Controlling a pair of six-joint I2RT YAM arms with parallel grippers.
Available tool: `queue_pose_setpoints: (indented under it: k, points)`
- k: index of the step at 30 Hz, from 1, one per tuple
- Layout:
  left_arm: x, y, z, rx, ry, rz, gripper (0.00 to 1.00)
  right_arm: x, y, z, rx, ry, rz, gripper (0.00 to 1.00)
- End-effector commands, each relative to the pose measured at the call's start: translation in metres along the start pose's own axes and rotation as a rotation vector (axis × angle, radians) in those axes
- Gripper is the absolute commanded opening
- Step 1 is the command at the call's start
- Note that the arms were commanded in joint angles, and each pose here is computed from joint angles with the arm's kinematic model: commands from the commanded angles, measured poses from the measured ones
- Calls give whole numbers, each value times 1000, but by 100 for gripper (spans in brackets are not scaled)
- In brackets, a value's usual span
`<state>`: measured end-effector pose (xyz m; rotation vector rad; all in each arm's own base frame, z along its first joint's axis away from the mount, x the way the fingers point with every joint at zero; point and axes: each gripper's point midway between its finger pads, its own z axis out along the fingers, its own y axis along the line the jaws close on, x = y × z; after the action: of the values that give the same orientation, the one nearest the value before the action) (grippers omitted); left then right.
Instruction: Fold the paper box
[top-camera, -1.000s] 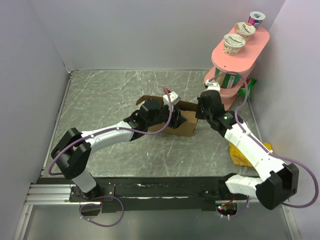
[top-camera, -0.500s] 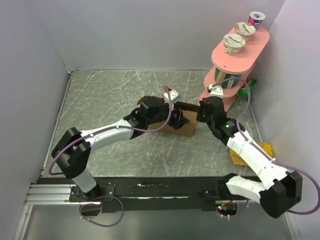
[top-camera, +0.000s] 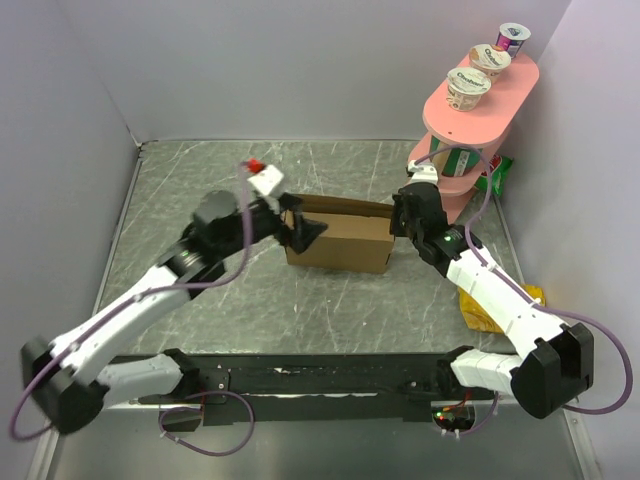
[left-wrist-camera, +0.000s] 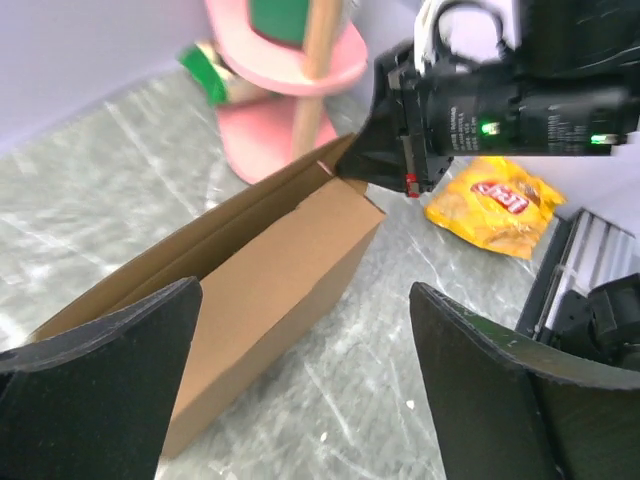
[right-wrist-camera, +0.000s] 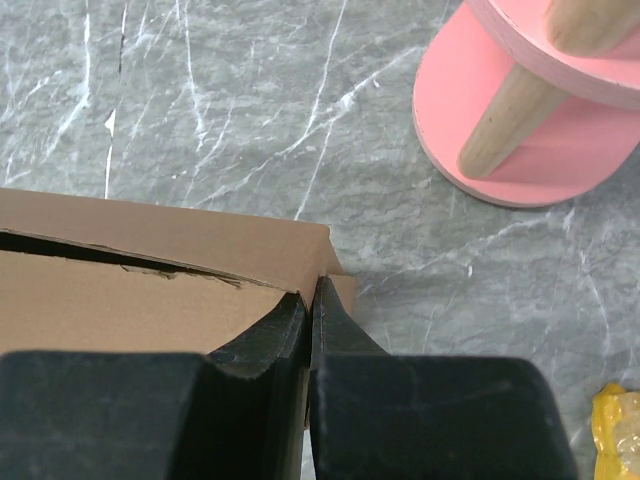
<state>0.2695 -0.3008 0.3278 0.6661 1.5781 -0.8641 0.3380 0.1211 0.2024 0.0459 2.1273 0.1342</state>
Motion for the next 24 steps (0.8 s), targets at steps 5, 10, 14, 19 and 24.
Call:
queue_pose_setpoints:
  k: [5,10,14,19,24]
  points:
    - [30,88,-53,-267,82,-81,97,37,8,1,-75,160,-63,0]
    - [35,108,-33,-244,90,-103,95,38,8,1,-80,163,-72,0]
    - [41,124,-20,-258,140,-104,88,40,4,-1,-69,164,-77,0]
    - [48,135,-17,-294,155,-104,79,40,4,-3,-74,157,-73,0]
    - [58,140,-13,-299,159,-110,59,39,7,-1,-84,158,-71,0]
